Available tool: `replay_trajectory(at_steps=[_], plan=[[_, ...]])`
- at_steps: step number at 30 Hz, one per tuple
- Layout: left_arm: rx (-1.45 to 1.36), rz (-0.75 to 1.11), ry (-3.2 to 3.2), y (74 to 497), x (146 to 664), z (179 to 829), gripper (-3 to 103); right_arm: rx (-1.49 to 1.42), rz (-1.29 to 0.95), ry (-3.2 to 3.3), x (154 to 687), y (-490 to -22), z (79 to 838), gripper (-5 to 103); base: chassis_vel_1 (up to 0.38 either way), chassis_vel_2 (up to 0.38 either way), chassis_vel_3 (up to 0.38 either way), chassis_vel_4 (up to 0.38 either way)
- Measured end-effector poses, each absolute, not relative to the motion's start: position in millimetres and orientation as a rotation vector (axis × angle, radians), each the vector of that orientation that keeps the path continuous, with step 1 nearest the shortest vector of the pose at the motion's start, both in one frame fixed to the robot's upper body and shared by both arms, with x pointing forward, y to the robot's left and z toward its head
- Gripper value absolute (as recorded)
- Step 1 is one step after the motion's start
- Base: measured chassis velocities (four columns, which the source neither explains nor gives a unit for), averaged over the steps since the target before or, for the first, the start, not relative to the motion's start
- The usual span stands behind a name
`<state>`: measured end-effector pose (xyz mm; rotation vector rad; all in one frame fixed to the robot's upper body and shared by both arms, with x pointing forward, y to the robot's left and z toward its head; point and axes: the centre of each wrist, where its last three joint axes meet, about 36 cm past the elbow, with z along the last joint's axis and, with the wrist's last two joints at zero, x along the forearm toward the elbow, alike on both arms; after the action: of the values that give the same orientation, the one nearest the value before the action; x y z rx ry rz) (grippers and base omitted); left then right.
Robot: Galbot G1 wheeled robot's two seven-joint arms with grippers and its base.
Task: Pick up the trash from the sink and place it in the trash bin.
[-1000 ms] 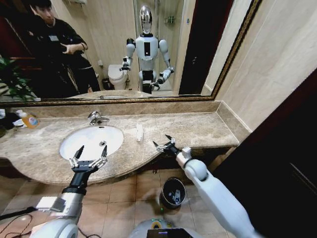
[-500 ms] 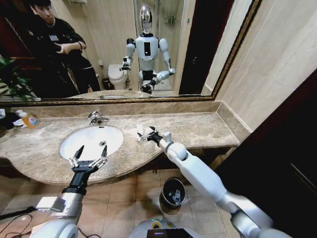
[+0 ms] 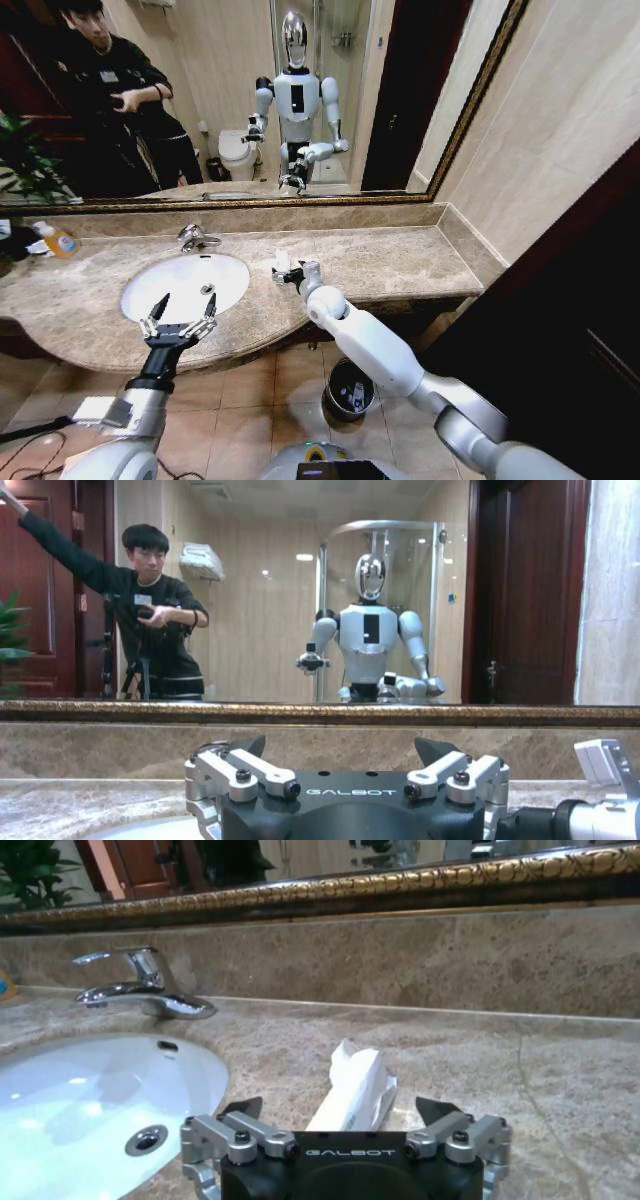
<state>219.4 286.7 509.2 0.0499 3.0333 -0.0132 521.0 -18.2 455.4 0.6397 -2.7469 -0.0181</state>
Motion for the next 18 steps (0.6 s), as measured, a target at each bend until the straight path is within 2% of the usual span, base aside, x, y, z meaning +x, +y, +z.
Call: replay_trajectory(at_steps=[3,7,8,11,13,14,16,18], plan=[[0.050,-0.013,3.033,286.7,219.4,509.2,100,0.641,-0.014,-2.742,518.9,-17.0,452.5,97,0.000,0.000,0.000,0.000],[0.050,-0.013,3.033,286.7,219.4,509.2,100,0.629,0.000,-2.735,516.8,-18.1,444.3,78,0.000,0.000,0.000,0.000],[0.050,-0.013,3.033,286.7,219.4,509.2,100,0.629,0.000,-2.735,516.8,-18.1,444.3,78,0.000,0.000,0.000,0.000],[0.050,-0.013,3.033,286.7,219.4,509.2,100,0.617,0.032,-2.738,516.1,-22.2,436.6,61,0.000,0.000,0.000,0.000],[0.050,-0.013,3.033,286.7,219.4,509.3,100,0.617,0.039,-2.739,515.8,-23.1,435.4,61,0.000,0.000,0.000,0.000],[0.050,-0.013,3.033,286.7,219.4,509.2,100,0.618,0.051,-2.739,515.1,-25.1,433.0,51,0.000,0.000,0.000,0.000],[0.050,-0.013,3.033,286.7,219.4,509.2,100,0.619,0.054,-2.738,514.6,-25.8,432.3,51,0.000,0.000,0.000,0.000],[0.050,-0.013,3.033,286.7,219.4,509.2,100,0.623,0.056,-2.738,513.6,-26.3,432.0,40,0.000,0.000,0.000,0.000]])
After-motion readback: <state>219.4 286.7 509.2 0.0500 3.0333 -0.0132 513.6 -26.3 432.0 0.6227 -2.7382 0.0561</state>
